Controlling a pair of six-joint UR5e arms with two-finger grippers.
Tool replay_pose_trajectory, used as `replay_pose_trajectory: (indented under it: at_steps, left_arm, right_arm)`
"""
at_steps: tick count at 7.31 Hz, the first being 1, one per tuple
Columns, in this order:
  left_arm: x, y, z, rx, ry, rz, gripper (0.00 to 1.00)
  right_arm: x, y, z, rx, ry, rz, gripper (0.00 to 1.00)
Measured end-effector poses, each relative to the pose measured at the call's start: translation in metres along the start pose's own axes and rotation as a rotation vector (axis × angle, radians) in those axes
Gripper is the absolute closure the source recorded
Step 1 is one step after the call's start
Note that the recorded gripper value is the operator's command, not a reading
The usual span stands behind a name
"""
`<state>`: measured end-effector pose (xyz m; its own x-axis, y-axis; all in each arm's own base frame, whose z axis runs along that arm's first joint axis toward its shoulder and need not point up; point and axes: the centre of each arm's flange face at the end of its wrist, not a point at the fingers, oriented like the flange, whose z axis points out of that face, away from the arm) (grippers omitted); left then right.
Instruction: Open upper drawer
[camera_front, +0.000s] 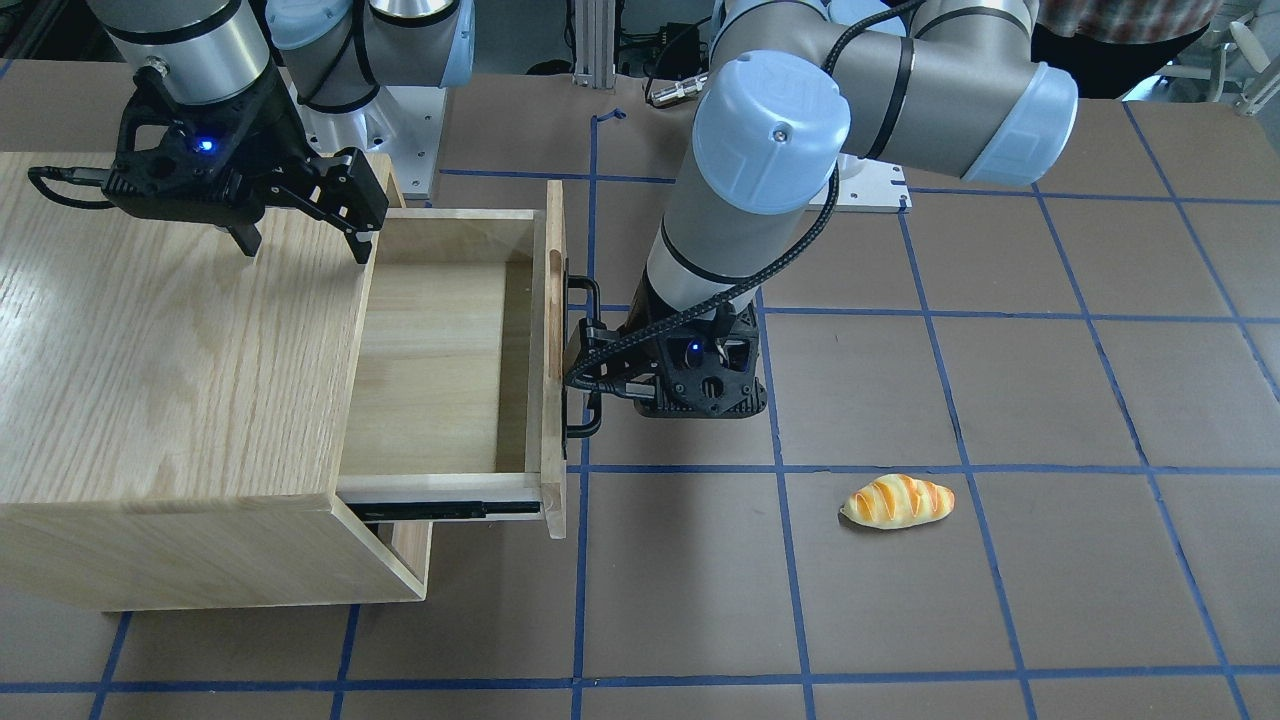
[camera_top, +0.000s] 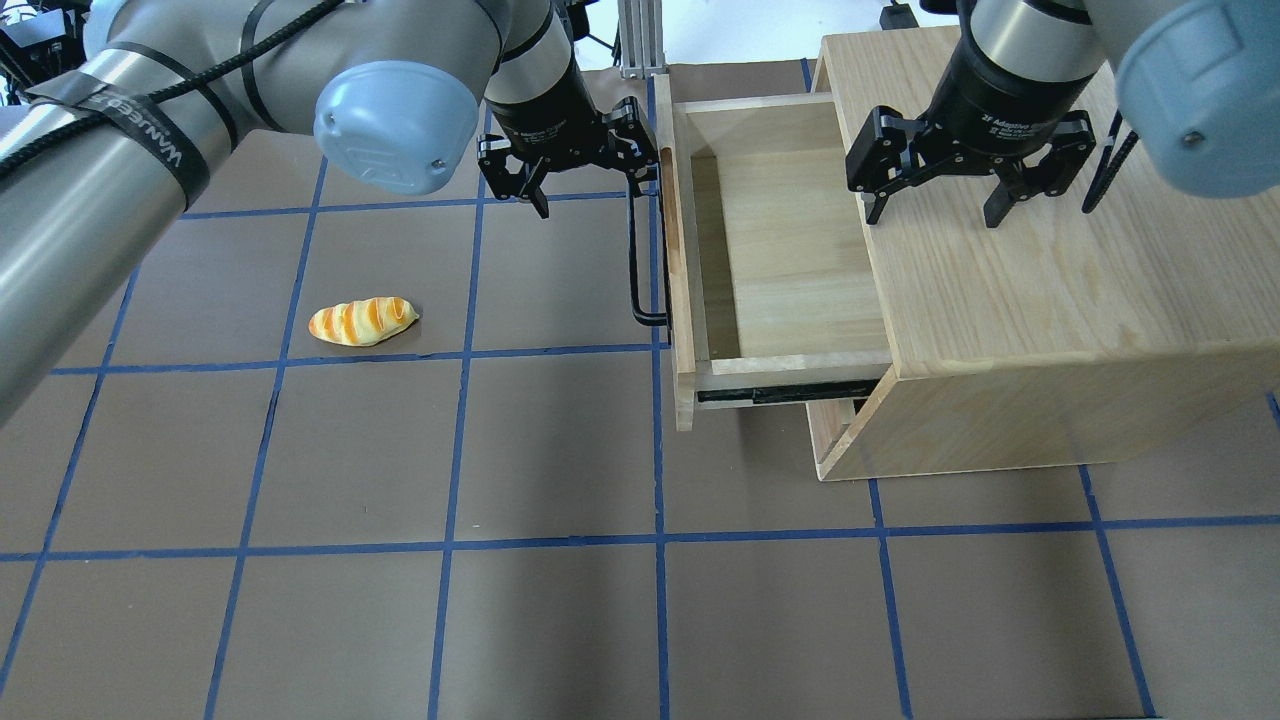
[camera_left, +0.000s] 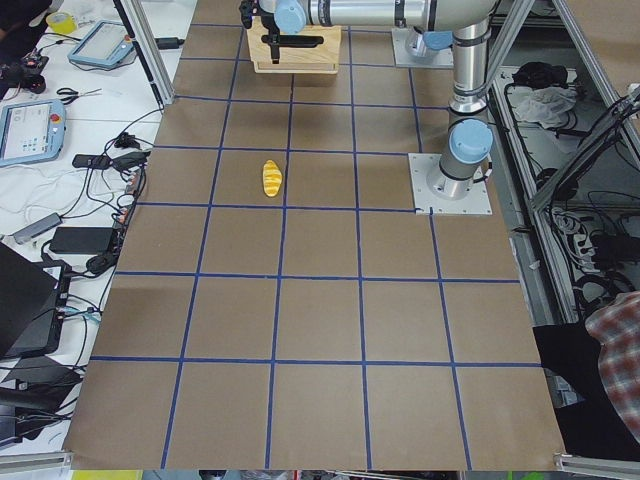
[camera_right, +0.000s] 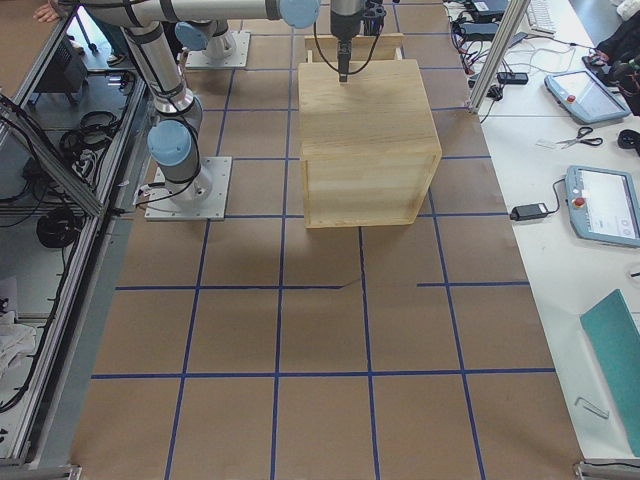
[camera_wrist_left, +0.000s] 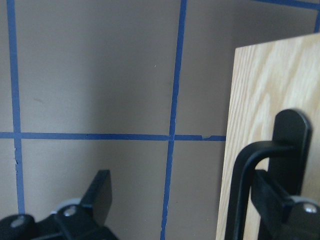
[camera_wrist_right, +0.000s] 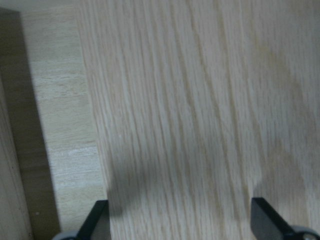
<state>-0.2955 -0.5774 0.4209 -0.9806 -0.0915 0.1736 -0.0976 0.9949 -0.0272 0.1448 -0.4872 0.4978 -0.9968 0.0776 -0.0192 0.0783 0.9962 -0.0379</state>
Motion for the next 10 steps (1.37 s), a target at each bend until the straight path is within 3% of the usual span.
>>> replay_pose_trajectory:
  at_steps: [4,6,8,10]
  left_arm:
    - [-0.013,0.003,-0.041,0.002,-0.011,-0.041,0.00]
    - [-0.056,-0.008,-0.067,0.025,-0.036,0.027,0.00]
    - [-0.131,-0.023,-0.098,0.065,-0.112,0.039,0.00]
    - [-0.179,-0.016,-0.124,0.062,-0.195,0.031,0.00]
  right_arm:
    - [0.000,0.000,0.000,0.000,0.001,0.000,0.00]
    - [0.000,0.000,0.000,0.000,0.001,0.000,0.00]
    - [0.000,0.000,0.000,0.000,0.001,0.000,0.00]
    - [0.000,0.000,0.000,0.001,0.001,0.000,0.00]
